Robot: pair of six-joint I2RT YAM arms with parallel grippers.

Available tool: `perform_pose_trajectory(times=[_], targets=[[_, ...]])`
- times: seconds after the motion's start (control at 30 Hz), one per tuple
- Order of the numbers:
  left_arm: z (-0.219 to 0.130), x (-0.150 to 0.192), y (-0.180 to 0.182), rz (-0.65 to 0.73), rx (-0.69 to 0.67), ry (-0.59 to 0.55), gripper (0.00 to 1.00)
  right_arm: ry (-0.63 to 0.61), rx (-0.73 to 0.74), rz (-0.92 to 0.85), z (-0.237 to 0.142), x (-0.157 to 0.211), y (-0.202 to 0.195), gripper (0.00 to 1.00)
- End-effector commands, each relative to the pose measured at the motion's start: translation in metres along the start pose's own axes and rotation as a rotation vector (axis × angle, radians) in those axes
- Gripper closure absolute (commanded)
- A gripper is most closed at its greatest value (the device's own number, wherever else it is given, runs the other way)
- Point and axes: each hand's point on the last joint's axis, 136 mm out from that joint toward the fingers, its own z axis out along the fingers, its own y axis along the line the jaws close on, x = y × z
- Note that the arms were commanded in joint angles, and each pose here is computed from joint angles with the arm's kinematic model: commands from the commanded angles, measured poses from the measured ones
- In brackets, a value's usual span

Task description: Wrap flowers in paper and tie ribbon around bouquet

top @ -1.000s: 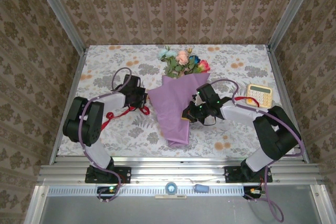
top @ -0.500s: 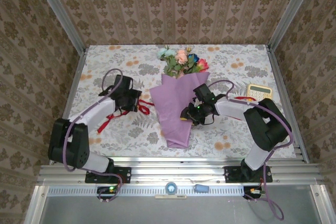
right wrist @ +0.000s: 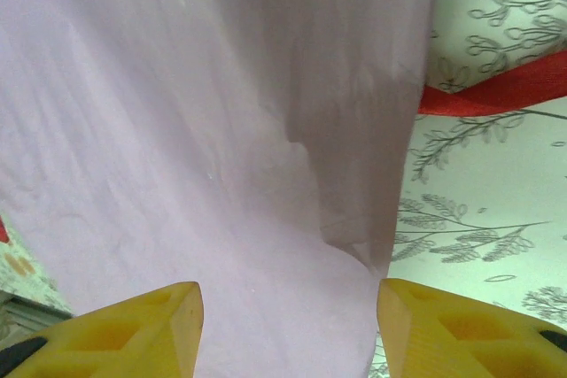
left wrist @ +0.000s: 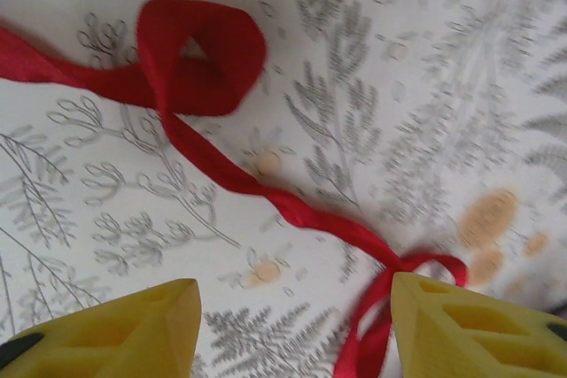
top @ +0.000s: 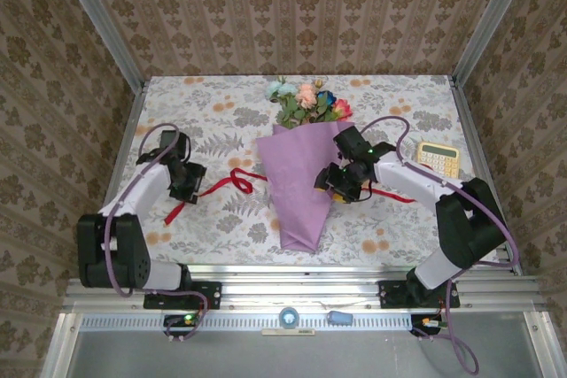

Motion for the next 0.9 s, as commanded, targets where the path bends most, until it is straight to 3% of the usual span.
perform_pose_trajectory(times=[0.0,0.27,0.33,0.57,0.63,0.87], targets=[[0.005,-0.016,0.009,0.009,-0.083,-0.037,0.41,0.005,0.046,-0.001,-0.003,0.001,-0.011,0.45],[0.023,-0.033,0.036,0.032,-0.232,-0.078,0.44,0.048,-0.033,0.025,0.023,-0.004,0.014,0.57],[0.03,-0.037,0.039,0.033,-0.241,-0.082,0.5,0.062,-0.032,0.021,0.029,-0.003,0.021,0.6],[0.051,-0.035,0.034,0.085,-0.223,-0.032,0.91,0.088,-0.006,-0.006,0.05,-0.001,0.036,0.67],[0.048,-0.034,0.032,0.087,-0.195,-0.036,0.98,0.097,0.003,-0.003,0.056,0.0,0.035,0.68],[-0.002,-0.033,0.02,0.101,-0.055,-0.11,1.0,0.101,0.023,-0.007,0.063,0.002,0.035,0.68]])
